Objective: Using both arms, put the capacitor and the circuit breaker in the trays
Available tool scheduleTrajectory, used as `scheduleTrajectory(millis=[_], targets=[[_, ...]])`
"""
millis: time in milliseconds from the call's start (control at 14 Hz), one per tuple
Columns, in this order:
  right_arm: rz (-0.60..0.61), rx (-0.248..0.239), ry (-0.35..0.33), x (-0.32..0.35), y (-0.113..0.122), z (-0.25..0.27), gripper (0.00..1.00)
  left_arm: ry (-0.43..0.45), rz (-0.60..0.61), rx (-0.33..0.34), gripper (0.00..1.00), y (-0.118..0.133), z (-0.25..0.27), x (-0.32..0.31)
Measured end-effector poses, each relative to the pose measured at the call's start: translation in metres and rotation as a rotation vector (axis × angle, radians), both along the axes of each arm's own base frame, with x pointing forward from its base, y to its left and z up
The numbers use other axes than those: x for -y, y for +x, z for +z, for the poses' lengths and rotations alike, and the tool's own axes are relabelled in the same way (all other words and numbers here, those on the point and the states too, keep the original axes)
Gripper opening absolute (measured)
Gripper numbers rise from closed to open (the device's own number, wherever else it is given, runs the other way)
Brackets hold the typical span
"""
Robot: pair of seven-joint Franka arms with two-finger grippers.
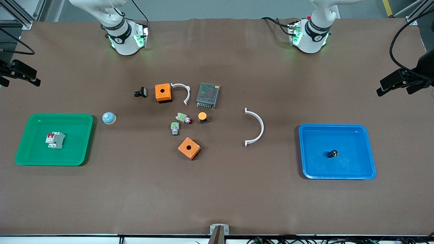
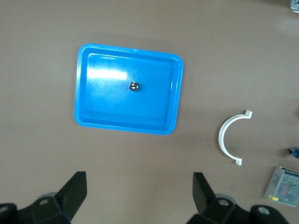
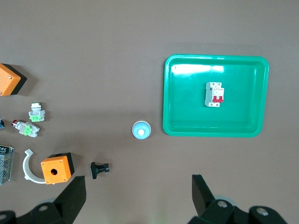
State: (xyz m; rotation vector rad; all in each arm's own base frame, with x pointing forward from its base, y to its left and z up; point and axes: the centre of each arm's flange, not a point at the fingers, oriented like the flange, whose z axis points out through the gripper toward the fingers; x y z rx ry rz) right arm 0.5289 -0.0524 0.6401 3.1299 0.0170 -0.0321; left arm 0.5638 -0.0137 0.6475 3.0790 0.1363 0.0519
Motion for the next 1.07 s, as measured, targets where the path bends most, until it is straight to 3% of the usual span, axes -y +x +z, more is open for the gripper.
scheduleTrajectory(millis=[1071], targets=[[-0.008,0.006,0.037,0.0006,-0.0001,0.0004,1.00,0.014,-0.029,0.002,1.00,0.0003,-0.0003,0.0008]])
